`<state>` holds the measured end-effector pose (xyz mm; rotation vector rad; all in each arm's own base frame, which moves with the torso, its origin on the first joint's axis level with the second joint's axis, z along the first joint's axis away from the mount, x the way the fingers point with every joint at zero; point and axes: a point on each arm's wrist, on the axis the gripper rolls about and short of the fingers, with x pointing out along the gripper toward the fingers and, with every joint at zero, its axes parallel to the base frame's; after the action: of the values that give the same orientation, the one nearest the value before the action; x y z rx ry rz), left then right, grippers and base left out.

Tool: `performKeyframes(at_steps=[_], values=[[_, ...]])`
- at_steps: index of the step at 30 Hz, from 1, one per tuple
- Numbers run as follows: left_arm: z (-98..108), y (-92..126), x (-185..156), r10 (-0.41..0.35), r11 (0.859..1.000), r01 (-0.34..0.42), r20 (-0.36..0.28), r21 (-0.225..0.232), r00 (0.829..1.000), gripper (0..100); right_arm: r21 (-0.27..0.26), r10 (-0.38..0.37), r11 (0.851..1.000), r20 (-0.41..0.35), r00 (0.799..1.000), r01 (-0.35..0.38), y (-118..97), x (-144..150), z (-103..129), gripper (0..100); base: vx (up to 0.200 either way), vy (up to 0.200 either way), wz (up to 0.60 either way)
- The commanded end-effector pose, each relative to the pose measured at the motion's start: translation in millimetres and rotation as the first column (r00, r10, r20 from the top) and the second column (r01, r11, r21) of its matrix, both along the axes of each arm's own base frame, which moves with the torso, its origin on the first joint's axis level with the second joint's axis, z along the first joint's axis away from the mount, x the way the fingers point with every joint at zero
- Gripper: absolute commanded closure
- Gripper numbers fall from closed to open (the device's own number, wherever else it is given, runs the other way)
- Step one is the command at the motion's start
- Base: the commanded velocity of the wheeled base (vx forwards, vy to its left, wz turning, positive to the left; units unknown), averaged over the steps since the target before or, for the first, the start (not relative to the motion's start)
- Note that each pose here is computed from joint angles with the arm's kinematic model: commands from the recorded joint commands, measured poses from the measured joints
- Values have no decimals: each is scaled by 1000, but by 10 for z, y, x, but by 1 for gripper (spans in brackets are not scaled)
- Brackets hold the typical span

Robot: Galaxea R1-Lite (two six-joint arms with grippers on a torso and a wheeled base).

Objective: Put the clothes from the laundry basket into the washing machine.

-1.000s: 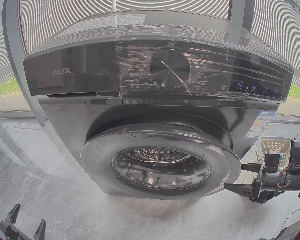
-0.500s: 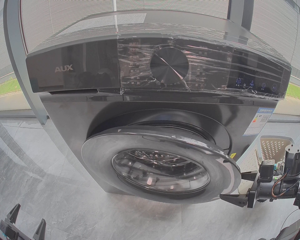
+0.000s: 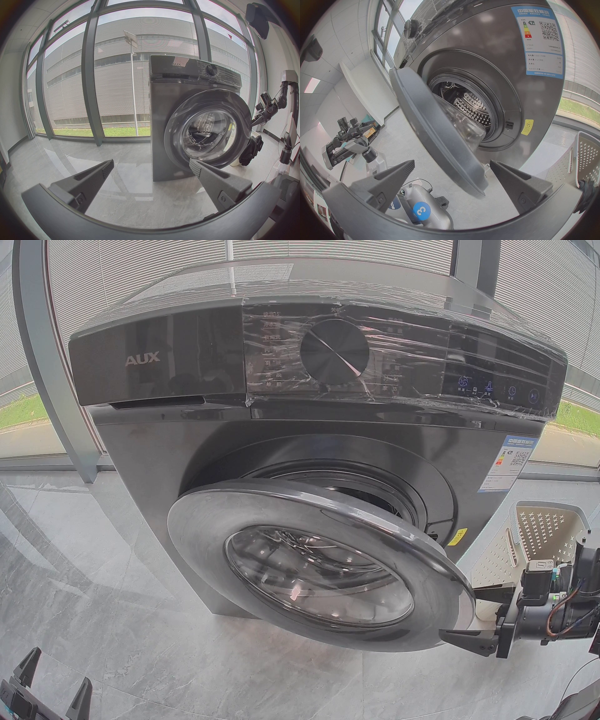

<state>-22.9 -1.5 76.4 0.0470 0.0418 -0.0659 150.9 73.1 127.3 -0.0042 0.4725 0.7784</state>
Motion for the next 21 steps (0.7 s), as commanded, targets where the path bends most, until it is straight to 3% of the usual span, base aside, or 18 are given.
performKeyframes(at_steps=[1, 6, 8, 15, 21], values=[[-53, 0, -1, 1, 1000, -1, 0, -1, 1000, 0, -11, 4, 1000, -24, 1000, -4, 50, 95, -30, 0, 0, 0, 0], [-53, 0, -1, 1, 1000, -1, 0, -1, 1000, 0, -23, 15, 1000, -50, 999, -16, 65, 86, -85, 0, -160, 0, 0], [-53, 0, -1, 1, 1000, -1, 0, -1, 1000, 0, -28, 58, 998, -73, 996, -60, 102, -22, -145, 0, -200, 0, 0], [-53, 0, -1, 0, 1000, 0, 0, 1, 1000, 0, -7, 99, 995, -54, 994, -99, 43, -263, -142, 0, 0, 0, 0], [-53, 0, -1, 0, 1000, 0, 0, 1, 1000, 0, 20, 51, 999, -41, 998, -51, 54, -142, -63, 0, 0, 0, 0]])
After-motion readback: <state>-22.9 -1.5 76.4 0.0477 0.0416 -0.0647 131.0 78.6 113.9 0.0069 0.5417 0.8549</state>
